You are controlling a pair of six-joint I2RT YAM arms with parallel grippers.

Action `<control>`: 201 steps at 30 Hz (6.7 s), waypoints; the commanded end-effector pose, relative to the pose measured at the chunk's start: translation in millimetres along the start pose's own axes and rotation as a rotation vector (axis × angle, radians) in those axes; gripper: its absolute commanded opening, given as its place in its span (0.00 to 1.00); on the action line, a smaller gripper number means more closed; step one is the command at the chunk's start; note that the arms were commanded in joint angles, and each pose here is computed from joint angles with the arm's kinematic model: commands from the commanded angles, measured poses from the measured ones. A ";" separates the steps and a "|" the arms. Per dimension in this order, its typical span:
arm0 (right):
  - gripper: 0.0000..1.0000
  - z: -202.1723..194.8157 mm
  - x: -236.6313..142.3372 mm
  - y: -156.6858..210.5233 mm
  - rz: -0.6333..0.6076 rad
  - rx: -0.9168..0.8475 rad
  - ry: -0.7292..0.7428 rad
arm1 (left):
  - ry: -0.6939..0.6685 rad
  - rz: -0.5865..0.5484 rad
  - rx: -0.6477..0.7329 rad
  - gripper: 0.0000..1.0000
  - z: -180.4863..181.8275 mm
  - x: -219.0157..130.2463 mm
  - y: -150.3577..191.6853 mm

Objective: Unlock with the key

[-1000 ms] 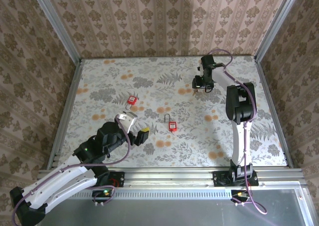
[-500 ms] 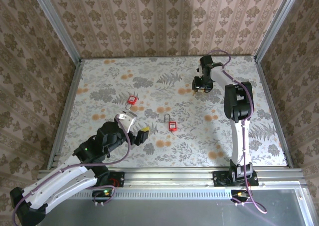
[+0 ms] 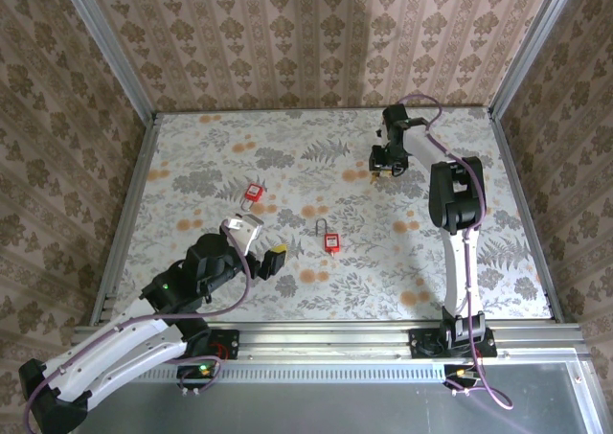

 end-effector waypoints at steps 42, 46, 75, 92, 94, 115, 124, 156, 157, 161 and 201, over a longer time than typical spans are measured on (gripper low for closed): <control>0.28 -3.9 9.0 3.9 0.047 -0.193 0.211 | 0.023 0.003 -0.014 1.00 -3.0 1.7 1.2; 0.19 -4.9 8.2 8.8 0.067 -0.181 0.212 | 0.028 0.005 -0.013 1.00 -3.7 2.2 1.6; 0.48 26.4 -22.8 0.0 0.023 0.303 -0.023 | 0.033 0.007 -0.022 1.00 -4.5 1.2 1.9; 0.47 29.7 4.6 -22.3 0.010 0.407 0.009 | 0.032 0.002 -0.024 1.00 -4.8 1.9 4.0; 0.46 28.7 9.1 -21.8 0.022 0.403 0.023 | 0.032 0.004 -0.025 1.00 -4.9 1.9 4.9; 0.14 14.6 28.6 -10.7 0.060 0.337 0.144 | 0.038 -0.006 -0.023 1.00 -5.4 0.7 1.8; 0.00 24.6 5.8 -4.6 0.032 0.299 0.089 | 0.059 -0.034 -0.048 1.00 -8.1 2.5 -7.3; 0.00 132.2 -202.8 183.3 -0.189 0.012 -0.623 | 0.341 -0.171 -1.209 0.92 -28.2 70.5 -62.0; 0.00 136.2 -205.8 188.8 -0.196 0.001 -0.645 | 0.336 -0.172 -1.243 0.92 -26.7 70.2 -58.5; 0.00 151.2 -210.9 209.2 -0.208 -0.039 -0.734 | 0.328 -0.150 -1.343 0.92 -26.3 70.3 -48.6; 0.00 198.4 -188.2 290.3 -0.132 -0.113 -0.955 | 0.409 -0.214 -1.703 0.83 -27.9 109.9 -27.2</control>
Point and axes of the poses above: each hand's point on the last joint's axis, 136 mm out from that joint toward the fingers, its own x axis out along the fingers, its own z axis along the line the jaws close on, y = z × x, the point moved 2 cm from there along -x, back along the fingers, and after that the axes turned 15 degrees about x, right-handed, at the moved point
